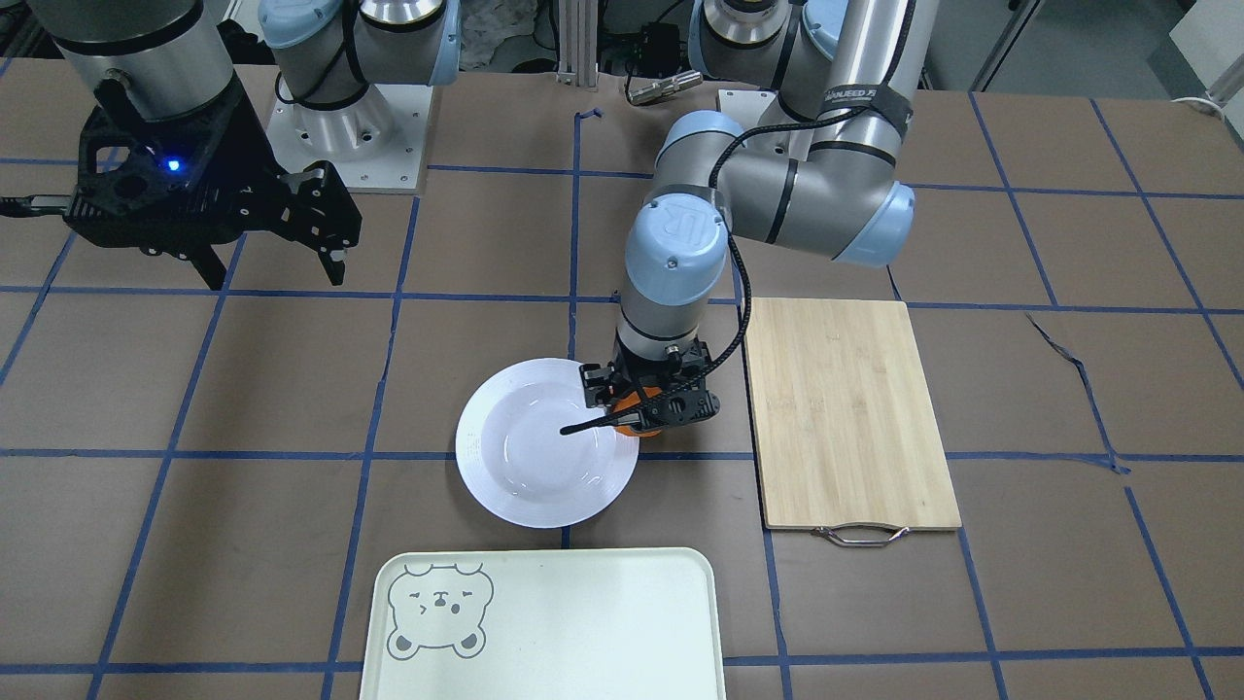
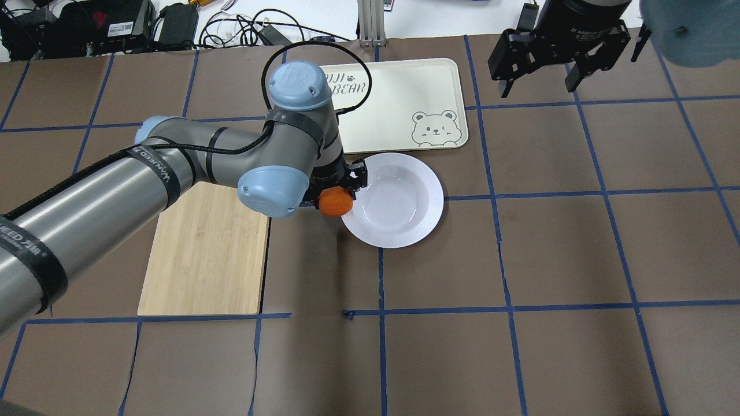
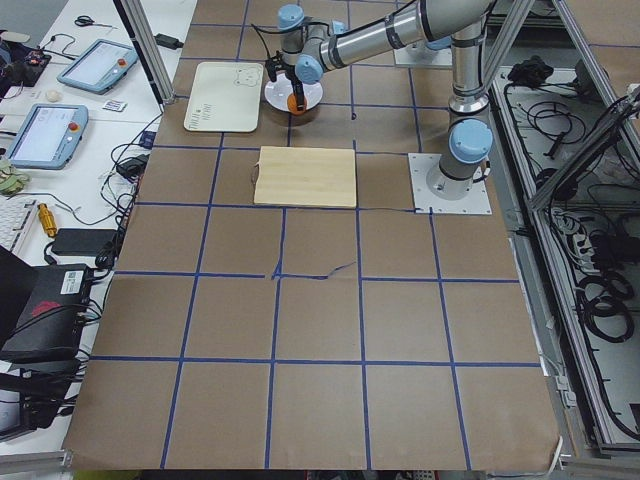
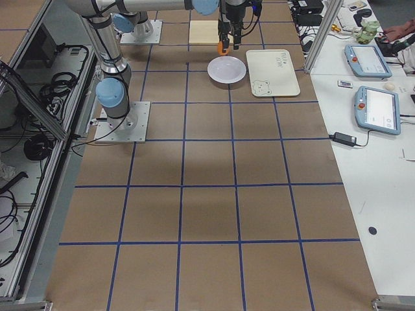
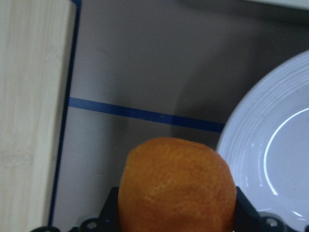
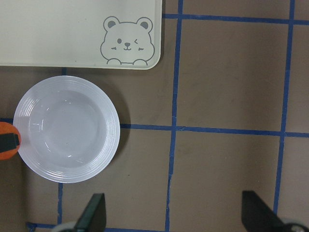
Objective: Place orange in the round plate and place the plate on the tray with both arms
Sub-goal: 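Carry the orange with the left gripper over the white plate, then lower the orange into the plate and open the left gripper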
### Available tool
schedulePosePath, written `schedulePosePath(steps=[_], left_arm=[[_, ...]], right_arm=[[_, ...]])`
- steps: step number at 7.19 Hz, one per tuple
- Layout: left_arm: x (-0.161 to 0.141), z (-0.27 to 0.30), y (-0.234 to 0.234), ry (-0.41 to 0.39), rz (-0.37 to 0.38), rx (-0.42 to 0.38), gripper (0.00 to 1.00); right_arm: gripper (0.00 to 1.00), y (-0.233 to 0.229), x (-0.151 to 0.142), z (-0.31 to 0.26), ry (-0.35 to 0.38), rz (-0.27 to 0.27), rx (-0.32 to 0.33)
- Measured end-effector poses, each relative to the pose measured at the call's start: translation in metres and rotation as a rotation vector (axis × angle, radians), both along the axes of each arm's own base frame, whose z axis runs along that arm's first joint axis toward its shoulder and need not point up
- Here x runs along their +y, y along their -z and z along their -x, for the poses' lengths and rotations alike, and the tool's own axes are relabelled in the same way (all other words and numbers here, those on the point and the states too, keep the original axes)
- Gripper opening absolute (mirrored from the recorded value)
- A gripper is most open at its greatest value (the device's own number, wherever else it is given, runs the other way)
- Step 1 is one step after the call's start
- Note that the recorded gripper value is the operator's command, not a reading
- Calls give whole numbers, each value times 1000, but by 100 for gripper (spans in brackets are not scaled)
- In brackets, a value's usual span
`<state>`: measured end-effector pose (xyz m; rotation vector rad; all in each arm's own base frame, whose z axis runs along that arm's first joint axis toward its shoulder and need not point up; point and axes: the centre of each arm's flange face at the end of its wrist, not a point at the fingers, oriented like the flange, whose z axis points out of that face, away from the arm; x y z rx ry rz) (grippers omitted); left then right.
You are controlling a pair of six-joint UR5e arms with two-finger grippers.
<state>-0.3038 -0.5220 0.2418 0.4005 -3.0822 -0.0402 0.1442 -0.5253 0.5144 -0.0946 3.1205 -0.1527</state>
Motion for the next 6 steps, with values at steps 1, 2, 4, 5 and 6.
schedulePosePath(steps=[1, 2, 4, 5, 6], left_arm=[[3, 22, 9, -41, 13, 32, 41], [2, 43, 15, -73, 22, 52, 41], [-6, 72, 25, -105, 28, 66, 44], [-7, 77, 31, -105, 21, 63, 59], [-7, 80, 34, -100, 17, 58, 99]], right_arm=[[100, 1, 0, 0, 0, 0, 0], [100, 1, 1, 0, 0, -1, 0], [100, 2, 1, 0, 3, -2, -1], [100, 3, 0, -1, 3, -4, -11], [100, 4, -2, 1, 7, -7, -24]])
